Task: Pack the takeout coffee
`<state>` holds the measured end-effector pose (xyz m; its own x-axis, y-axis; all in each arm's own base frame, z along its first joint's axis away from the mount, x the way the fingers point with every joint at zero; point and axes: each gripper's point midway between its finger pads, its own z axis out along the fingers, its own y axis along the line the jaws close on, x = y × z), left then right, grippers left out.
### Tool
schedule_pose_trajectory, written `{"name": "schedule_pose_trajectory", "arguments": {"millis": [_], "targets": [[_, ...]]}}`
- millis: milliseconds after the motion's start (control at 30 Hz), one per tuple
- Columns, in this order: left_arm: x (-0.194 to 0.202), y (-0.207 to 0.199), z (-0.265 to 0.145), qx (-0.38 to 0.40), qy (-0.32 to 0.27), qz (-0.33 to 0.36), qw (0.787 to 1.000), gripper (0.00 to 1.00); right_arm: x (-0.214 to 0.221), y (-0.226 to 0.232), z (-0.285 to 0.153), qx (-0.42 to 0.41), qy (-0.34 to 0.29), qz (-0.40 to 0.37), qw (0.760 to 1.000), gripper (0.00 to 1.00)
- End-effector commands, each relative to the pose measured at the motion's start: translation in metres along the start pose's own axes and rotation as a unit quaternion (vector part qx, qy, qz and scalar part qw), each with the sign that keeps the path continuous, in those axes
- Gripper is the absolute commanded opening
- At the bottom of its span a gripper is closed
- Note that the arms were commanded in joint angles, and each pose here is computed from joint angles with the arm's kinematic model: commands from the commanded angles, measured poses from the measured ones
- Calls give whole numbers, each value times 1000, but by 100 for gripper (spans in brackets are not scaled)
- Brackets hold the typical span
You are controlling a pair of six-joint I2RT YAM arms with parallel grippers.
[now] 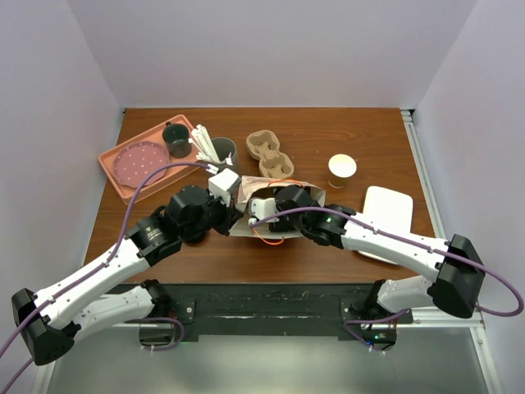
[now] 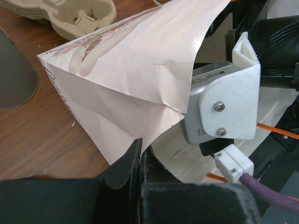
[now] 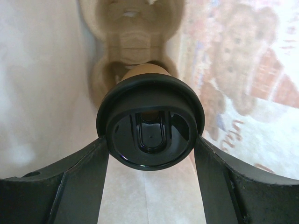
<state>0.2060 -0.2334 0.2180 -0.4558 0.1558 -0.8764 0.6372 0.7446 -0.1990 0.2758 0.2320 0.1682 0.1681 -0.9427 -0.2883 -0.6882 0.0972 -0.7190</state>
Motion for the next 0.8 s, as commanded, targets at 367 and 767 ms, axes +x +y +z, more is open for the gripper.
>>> {"name": "schedule_pose_trajectory", "arguments": {"millis": [367, 767], "targets": [[-21, -8, -5, 15, -26, 7, 1000, 0, 3, -2, 2, 7, 7, 11, 1000, 0], [-24, -8, -5, 15, -28, 9, 999, 0, -1, 10, 9, -17, -1, 21, 1000, 0]]}}
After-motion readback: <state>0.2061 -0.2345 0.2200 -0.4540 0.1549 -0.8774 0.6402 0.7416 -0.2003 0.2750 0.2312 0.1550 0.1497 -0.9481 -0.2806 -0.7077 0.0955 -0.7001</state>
